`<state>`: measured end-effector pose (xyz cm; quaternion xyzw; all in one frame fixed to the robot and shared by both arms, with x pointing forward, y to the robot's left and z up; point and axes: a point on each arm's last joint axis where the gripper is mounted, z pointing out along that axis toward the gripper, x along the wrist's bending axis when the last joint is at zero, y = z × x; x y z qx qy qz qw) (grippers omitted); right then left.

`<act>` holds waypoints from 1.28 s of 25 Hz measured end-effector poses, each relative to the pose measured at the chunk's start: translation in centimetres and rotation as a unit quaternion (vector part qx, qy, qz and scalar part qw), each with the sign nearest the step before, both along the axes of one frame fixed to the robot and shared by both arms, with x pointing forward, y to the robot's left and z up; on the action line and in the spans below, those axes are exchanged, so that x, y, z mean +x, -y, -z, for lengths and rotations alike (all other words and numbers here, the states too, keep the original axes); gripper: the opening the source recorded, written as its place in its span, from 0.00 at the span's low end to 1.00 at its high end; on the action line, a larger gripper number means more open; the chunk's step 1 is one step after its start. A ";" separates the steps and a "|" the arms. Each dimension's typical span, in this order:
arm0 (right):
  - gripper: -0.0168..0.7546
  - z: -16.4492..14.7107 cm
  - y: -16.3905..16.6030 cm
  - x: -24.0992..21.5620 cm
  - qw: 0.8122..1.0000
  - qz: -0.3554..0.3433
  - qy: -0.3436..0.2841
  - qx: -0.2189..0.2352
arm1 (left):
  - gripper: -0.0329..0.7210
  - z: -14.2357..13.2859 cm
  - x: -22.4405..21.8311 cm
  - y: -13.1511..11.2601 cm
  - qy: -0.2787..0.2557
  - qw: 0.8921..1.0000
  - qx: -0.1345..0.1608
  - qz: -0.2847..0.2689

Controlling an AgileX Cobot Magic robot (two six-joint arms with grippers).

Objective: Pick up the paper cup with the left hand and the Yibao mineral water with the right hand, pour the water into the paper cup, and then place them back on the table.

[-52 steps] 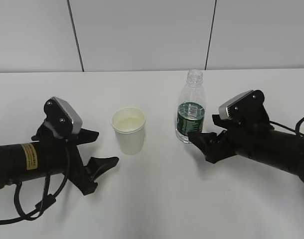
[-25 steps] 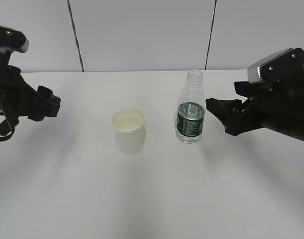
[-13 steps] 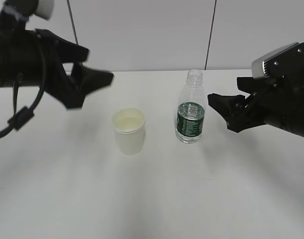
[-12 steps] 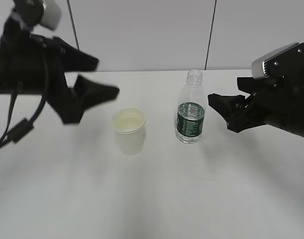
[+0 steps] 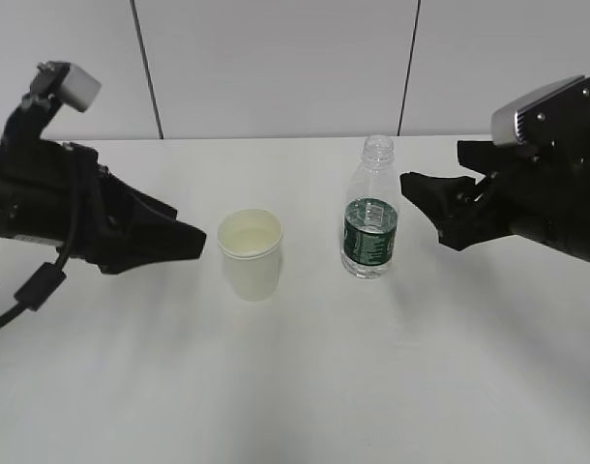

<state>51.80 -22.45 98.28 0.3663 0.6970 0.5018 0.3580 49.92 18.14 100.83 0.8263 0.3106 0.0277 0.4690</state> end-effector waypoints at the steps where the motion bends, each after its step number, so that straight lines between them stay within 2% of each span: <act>1: 0.79 -0.1 0.0 0.0 1.000 0.001 0.003 0.003 | 0.69 0.6 -0.1 0.2 -0.028 0.999 -0.014 0.020; 4: 0.79 -0.3 -0.1 0.0 1.000 -0.002 0.011 0.009 | 0.68 2.1 -0.7 1.0 -0.092 0.990 -0.053 0.093; 7: 0.79 -0.4 -0.1 0.0 1.000 -0.004 0.016 0.012 | 0.68 2.9 -0.5 1.0 -0.099 0.989 -0.050 0.097; 9: 0.79 -0.4 -0.1 0.0 1.000 -0.004 0.017 0.013 | 0.68 2.9 0.0 0.8 -0.069 0.994 -0.027 0.079; 12: 0.79 -0.4 -0.1 0.0 1.000 -0.005 0.020 0.014 | 0.68 1.8 0.9 -0.2 0.005 1.000 0.026 0.009; 14: 0.79 -0.4 -0.1 0.0 1.000 -0.005 0.019 0.014 | 0.68 0.5 1.4 -1.2 0.060 0.995 0.062 -0.050; 15: 0.79 -0.4 -0.1 0.0 1.000 -0.005 0.019 0.014 | 0.68 -0.3 1.7 -1.9 0.092 0.988 0.083 -0.089; 16: 0.79 -0.4 -0.1 0.0 1.000 -0.005 0.019 0.014 | 0.68 -1.0 2.0 -2.6 0.119 0.980 0.102 -0.124; 18: 0.79 -0.4 -0.1 0.0 1.000 -0.005 0.019 0.014 | 0.68 -2.6 2.3 -4.2 0.183 0.952 0.149 -0.195; 19: 0.79 -0.4 -0.1 0.0 1.000 -0.005 0.019 0.014 | 0.68 -3.4 2.5 -5.1 0.217 0.931 0.181 -0.230; 22: 0.79 -0.5 -0.1 0.0 1.000 -0.005 0.021 0.016 | 0.68 -5.1 2.5 -7.2 0.284 0.876 0.260 -0.289; 24: 0.79 -0.5 -0.2 0.0 1.000 -0.007 0.025 0.018 | 0.68 -5.5 2.5 -8.4 0.301 0.841 0.310 -0.325; 27: 0.79 -0.8 -0.3 0.0 0.999 -0.010 0.035 0.027 | 0.68 -5.6 2.2 -10.3 0.289 0.789 0.389 -0.377; 29: 0.79 -0.9 -0.3 0.0 0.999 -0.013 0.043 0.032 | 0.68 -5.6 2.0 -10.9 0.277 0.771 0.420 -0.391; 30: 0.79 -1.0 -0.3 0.0 0.998 -0.014 0.045 0.033 | 0.68 -5.6 1.8 -11.1 0.268 0.770 0.417 -0.401; 31: 0.79 -1.0 -0.3 0.0 0.998 -0.014 0.045 0.034 | 0.68 -5.6 1.6 -11.1 0.256 0.775 0.407 -0.411; 32: 0.79 -1.0 -0.3 0.0 0.998 -0.014 0.045 0.035 | 0.68 -5.5 1.3 -11.1 0.232 0.785 0.383 -0.427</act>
